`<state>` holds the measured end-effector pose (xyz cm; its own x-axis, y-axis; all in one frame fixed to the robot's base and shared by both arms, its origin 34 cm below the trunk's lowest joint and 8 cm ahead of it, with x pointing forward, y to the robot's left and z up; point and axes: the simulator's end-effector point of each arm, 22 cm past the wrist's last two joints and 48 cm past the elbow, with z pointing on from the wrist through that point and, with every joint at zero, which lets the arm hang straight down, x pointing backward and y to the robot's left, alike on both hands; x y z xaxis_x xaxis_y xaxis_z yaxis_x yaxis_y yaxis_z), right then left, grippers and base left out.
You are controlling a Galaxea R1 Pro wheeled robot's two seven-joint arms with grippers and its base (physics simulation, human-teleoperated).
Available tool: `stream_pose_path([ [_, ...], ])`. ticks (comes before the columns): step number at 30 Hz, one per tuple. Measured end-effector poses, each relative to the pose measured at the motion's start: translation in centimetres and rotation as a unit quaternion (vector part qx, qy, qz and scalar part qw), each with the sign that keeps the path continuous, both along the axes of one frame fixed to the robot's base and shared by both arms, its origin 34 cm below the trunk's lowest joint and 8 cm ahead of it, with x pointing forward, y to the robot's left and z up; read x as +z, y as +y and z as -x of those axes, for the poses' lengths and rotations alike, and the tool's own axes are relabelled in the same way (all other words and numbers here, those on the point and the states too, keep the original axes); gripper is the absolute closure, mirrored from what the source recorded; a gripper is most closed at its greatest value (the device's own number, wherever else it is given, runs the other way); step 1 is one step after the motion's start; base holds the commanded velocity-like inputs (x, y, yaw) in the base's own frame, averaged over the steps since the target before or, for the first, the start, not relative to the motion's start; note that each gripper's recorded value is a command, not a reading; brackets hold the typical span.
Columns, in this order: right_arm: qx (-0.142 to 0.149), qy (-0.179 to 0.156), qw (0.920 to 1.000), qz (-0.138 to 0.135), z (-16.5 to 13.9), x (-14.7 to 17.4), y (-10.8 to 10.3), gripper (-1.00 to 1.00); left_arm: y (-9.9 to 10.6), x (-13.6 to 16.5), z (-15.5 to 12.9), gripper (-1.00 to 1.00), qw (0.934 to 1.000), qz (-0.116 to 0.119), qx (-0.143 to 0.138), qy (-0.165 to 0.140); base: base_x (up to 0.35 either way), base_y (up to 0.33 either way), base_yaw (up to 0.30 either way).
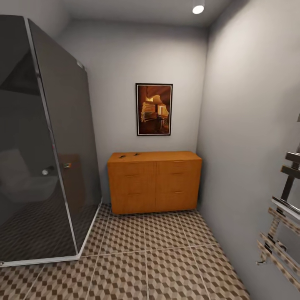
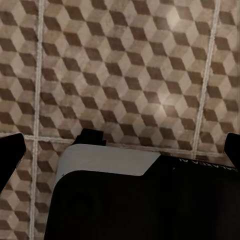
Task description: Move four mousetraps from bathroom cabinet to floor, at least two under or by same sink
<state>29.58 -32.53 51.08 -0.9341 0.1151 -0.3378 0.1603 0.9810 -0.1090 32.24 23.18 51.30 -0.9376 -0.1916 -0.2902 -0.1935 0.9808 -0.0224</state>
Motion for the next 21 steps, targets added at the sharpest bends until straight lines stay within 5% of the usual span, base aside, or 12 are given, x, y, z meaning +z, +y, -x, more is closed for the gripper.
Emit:
stream_pose_path([
  [21,0.000,0.000,1.0000,0.000,0.00,0.00,0.00,-1.00,0.01,0.00,0.00,-1.00,1.0000,0.000,0.000,0.000,0.328,0.000,0.000],
])
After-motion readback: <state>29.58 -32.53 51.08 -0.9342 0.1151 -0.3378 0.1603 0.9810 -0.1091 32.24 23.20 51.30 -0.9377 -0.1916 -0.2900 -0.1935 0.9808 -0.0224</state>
